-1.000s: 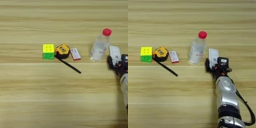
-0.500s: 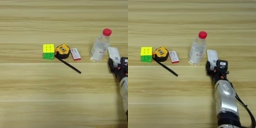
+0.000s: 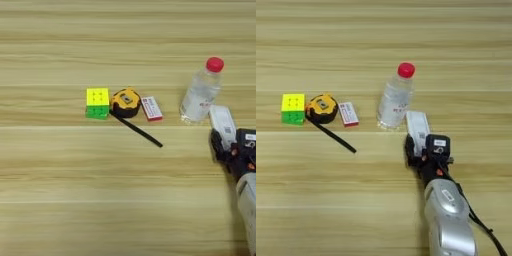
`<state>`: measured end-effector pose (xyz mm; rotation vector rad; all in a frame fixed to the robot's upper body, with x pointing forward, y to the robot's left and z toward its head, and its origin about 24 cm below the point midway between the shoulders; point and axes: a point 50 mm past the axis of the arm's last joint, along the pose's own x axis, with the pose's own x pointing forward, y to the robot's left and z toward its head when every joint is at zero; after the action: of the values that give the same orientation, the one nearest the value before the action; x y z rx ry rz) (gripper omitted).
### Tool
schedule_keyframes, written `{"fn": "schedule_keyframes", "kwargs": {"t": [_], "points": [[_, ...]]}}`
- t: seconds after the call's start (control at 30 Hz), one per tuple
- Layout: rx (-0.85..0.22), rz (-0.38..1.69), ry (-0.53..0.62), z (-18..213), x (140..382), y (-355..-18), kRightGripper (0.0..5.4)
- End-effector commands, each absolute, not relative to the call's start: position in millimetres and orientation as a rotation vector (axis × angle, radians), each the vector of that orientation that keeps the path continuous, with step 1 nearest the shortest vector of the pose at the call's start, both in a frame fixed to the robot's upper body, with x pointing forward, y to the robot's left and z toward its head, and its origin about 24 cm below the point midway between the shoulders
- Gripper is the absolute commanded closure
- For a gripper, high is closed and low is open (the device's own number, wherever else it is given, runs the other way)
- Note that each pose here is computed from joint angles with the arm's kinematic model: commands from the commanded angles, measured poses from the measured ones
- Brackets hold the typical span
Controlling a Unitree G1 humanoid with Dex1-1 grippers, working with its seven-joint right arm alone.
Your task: Move the objects on the table
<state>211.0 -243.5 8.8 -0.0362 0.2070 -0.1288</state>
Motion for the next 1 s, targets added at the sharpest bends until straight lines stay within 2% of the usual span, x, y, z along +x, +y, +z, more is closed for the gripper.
{"fn": "schedule_keyframes", "kwargs": {"t": [0.03,0.33,0.63,1.0], "points": [[-0.087,-0.106,0.166,26.2,204.8,-240.9,2.51],[-0.072,-0.061,0.218,26.0,184.7,-226.1,2.51],[-0.041,0.069,0.215,26.1,177.2,-192.8,2.51],[-0.026,0.150,0.196,32.3,171.7,-173.3,2.51]]}}
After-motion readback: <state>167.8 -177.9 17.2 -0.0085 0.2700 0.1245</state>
